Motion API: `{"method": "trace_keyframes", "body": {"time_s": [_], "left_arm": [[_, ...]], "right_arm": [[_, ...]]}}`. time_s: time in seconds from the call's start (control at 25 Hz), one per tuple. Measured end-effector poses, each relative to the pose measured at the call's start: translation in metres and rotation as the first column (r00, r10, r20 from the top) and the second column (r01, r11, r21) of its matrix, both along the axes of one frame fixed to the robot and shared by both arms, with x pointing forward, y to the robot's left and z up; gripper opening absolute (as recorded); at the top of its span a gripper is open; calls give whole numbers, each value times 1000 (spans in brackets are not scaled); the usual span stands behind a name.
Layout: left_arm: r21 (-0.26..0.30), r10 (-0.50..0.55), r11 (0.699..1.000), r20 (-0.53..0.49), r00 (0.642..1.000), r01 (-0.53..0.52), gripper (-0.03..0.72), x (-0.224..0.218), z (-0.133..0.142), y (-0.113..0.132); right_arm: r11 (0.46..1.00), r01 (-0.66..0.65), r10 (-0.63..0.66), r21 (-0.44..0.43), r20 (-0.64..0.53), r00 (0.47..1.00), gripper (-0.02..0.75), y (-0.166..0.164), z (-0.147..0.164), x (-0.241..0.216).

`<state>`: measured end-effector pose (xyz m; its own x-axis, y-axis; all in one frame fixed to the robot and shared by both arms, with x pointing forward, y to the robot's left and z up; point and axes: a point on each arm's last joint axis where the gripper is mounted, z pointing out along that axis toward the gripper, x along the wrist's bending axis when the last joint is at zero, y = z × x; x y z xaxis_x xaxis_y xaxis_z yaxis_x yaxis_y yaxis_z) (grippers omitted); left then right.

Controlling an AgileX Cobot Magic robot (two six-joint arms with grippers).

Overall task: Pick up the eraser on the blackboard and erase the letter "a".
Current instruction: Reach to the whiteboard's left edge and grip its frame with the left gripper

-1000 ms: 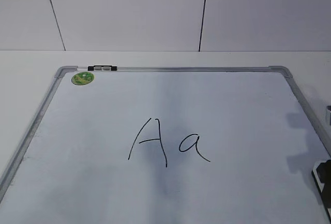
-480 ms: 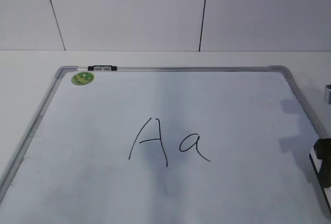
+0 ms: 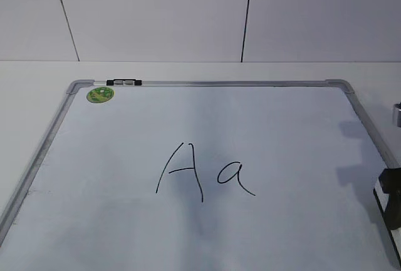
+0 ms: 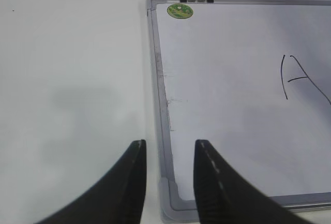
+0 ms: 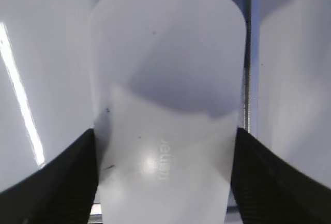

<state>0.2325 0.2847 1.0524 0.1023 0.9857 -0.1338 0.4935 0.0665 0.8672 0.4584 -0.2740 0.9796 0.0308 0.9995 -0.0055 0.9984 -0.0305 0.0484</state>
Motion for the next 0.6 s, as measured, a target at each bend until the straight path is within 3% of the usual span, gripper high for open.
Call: {"method": "trace_keyframes", "body": {"time_s": [0.2,0.36,0.6], "left_arm": [[-13,-8,1000,-6,1000,8,236,1,0,-1],[-32,-18,999,-68,998,16,238,11,2,-2],[-42,-21,999,-113,993,16,256,30,32,-2]], "right_arm": [[1000,2,-2,3,-18,1000,551,0,3,0],[1000,4,-3,20,-8,1000,551,3,15,6],[997,-6,5,72,13,1000,551,8,35,15]]}}
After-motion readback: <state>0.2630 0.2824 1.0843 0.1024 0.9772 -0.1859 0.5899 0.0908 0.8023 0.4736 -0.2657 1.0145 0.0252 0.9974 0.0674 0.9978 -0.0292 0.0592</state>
